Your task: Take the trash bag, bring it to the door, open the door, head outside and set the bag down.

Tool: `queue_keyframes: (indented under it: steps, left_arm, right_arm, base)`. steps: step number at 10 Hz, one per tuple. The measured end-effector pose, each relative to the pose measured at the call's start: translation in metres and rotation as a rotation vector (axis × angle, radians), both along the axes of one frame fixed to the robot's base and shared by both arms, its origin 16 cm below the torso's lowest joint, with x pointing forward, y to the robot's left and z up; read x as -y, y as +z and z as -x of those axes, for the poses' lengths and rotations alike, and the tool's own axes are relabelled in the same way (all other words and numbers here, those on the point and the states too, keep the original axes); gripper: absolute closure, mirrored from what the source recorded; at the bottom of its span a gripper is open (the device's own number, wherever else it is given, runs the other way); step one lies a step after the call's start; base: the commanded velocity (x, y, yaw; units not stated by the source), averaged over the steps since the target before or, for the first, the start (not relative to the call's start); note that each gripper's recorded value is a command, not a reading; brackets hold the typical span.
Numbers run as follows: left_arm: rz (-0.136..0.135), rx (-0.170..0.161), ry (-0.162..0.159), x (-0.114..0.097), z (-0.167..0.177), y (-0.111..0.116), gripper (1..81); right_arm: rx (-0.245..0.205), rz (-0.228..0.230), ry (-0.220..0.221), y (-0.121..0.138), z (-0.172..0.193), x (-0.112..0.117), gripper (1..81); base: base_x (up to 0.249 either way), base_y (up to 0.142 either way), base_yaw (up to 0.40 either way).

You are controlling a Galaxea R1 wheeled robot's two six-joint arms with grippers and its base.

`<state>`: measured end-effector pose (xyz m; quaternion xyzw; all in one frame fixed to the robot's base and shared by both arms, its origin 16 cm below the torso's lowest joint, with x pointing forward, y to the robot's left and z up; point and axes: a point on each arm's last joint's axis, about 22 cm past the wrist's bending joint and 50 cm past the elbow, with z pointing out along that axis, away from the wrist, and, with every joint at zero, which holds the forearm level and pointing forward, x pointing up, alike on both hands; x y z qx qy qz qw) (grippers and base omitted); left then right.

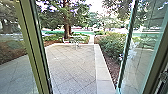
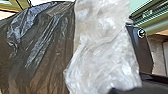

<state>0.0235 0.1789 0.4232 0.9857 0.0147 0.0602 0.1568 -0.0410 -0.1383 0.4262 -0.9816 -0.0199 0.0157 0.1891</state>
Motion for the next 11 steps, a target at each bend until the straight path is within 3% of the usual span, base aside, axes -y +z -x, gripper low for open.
queue_keyframes:
  steps: [7, 9, 11]
  left_arm:
    - [0.001, -0.002, 0.000, 0.002, 0.000, 0.000, 81.1]
    - [-0.019, -0.006, 0.001, -0.013, 0.005, -0.002, 81.1]
    - [0.023, -0.010, -0.004, 0.017, 0.008, 0.001, 81.1]
  right_arm:
    - [0.001, 0.005, 0.002, -0.001, -0.002, 0.002, 1.0]
    - [-0.004, 0.005, 0.001, -0.001, 0.003, 0.002, 1.0]
    - [-0.012, 0.018, 0.006, -0.002, 0.009, 0.010, 1.0]
  base:
    - [0.159, 0.000, 0.000]
    - [0.159, 0.000, 0.000]
    - [0.155, 0.000, 0.000]
